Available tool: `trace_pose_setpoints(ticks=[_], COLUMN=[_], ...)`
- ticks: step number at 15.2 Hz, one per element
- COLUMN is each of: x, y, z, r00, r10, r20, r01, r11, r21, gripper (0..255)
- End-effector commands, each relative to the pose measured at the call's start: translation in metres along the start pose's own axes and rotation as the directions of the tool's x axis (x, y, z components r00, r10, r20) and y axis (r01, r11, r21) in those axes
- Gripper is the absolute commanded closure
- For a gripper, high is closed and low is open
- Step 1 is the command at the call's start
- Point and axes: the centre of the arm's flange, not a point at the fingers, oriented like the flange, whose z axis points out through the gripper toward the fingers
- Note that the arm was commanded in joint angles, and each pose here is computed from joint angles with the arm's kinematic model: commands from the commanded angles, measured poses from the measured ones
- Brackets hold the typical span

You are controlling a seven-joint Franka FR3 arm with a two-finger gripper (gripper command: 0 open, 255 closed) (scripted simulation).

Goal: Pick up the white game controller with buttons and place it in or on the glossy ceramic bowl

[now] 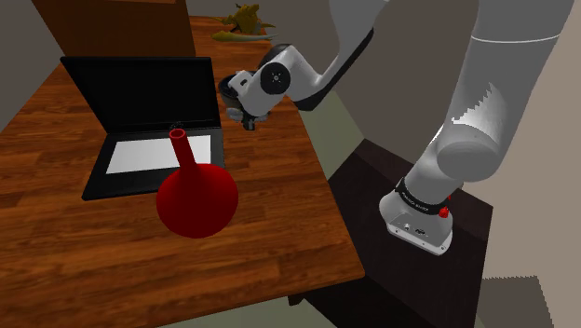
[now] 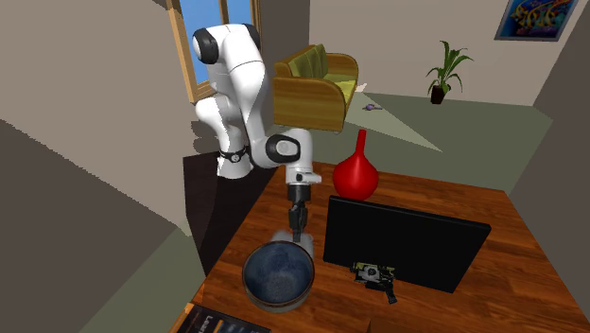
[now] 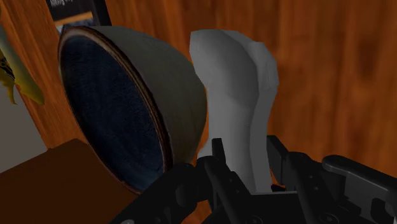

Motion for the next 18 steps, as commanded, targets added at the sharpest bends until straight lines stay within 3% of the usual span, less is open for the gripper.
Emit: trace_pose_setpoints(ticks=[1, 18], x=[0.003, 0.019], y=[0.007, 0.063], z=[-0.008, -0.076], r00=[1.0, 1.0], r10=[0.0, 0.0], r20=[0.0, 0.0], r01=[0.0, 0.0], r11=[1.0, 1.0], r21=[0.0, 0.0], gripper=[255, 255])
